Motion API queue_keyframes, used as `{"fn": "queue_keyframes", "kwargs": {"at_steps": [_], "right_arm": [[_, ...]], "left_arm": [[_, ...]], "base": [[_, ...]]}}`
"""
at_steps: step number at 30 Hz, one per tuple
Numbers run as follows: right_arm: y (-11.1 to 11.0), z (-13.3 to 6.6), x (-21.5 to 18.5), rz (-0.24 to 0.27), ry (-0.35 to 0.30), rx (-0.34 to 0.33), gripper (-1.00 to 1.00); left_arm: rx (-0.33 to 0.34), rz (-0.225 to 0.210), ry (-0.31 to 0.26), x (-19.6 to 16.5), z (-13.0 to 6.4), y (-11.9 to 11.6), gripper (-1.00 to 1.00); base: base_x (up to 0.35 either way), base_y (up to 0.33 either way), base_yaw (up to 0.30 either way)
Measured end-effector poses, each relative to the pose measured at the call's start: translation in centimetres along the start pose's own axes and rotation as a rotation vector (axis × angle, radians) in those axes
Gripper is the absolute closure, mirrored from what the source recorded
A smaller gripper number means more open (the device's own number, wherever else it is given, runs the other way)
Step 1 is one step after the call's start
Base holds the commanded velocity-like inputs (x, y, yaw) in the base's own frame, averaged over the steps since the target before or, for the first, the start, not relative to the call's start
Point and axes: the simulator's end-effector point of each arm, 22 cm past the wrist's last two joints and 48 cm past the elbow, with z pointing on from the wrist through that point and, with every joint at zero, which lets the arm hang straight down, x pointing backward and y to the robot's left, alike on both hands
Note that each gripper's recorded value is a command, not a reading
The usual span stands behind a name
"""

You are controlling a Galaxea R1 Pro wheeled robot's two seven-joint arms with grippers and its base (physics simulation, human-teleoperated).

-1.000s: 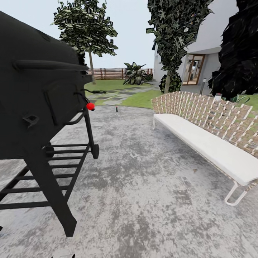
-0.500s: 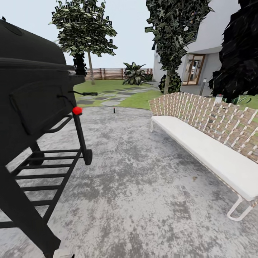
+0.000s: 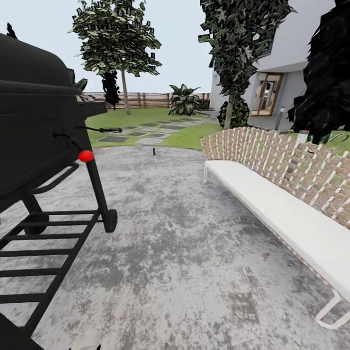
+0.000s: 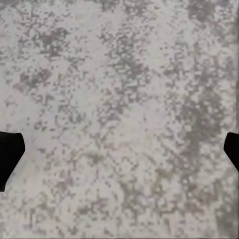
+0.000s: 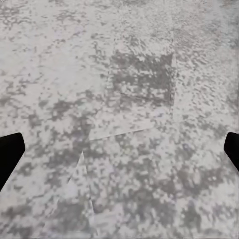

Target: In the garden, pick up the pesticide atomizer on the floor and spray pesticide onto both trees until each tree trunk is fully covered.

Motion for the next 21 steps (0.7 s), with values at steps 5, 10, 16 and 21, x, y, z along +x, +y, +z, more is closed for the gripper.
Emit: {"fn": "queue_keyframes", "kwargs": {"at_steps": [5, 10, 16, 21], "right_arm": [[0.01, -0.02, 0.03, 0.0, 0.001, 0.0, -1.0], [0.0, -0.01, 0.02, 0.0, 0.0, 0.0, -1.0], [0.0, -0.02, 0.03, 0.001, 0.0, 0.0, -1.0], [-0.01, 0.03, -0.08, 0.001, -0.002, 0.0, -1.0]], "left_arm": [[0.0, 0.0, 0.0, -0.01, 0.0, 0.0, -1.0], [0.0, 0.0, -0.001, -0.01, -0.01, 0.0, -1.0], [0.0, 0.0, -0.001, -0.01, -0.01, 0.0, -1.0], [0.0, 0.0, -0.001, -0.02, -0.01, -0.01, -1.0]], "base": [[0.303, -0.197, 0.212], [0.303, -0.197, 0.224], [0.303, -0.197, 0.226], [0.303, -0.197, 0.227]]}}
